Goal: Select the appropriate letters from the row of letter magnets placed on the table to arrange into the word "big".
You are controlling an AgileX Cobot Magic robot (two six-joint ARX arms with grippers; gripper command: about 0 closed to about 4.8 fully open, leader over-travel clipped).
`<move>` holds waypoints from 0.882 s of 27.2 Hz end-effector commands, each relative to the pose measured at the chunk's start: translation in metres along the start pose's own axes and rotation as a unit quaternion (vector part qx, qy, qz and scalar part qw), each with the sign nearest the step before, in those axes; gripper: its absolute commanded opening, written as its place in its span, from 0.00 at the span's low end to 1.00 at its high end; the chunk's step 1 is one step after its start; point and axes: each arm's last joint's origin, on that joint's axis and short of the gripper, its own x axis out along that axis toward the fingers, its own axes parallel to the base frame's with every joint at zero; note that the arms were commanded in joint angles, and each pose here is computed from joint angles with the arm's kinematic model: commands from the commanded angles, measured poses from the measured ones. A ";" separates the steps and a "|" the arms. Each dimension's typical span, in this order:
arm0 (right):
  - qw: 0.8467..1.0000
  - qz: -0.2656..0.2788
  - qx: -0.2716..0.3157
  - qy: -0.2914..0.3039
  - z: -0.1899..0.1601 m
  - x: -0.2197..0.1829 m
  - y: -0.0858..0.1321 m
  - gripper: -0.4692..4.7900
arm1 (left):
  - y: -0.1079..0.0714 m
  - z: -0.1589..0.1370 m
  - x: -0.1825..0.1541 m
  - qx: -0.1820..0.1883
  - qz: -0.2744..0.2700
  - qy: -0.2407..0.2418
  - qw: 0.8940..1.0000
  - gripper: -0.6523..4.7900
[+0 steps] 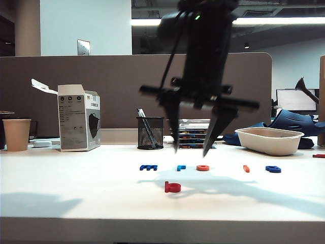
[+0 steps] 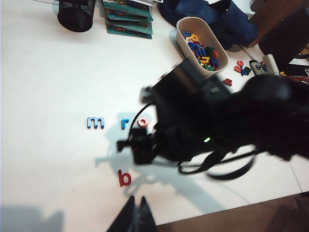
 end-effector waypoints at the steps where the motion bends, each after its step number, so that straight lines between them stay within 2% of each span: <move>1: 0.997 -0.037 -0.004 -0.063 0.012 -0.017 -0.013 0.51 | 0.000 0.001 -0.001 -0.004 -0.002 -0.006 1.000 0.11; 12: 0.995 -0.066 0.034 -0.071 0.046 -0.011 -0.060 0.51 | 0.000 0.001 -0.001 -0.004 -0.002 -0.006 1.000 0.11; 18: 0.995 -0.070 0.045 -0.061 0.057 0.004 -0.073 0.51 | 0.000 0.001 -0.001 -0.005 -0.002 -0.006 1.000 0.11; 24: 0.995 -0.064 0.048 -0.051 0.063 0.022 -0.076 0.49 | 0.000 0.001 -0.001 -0.005 -0.002 -0.006 1.000 0.11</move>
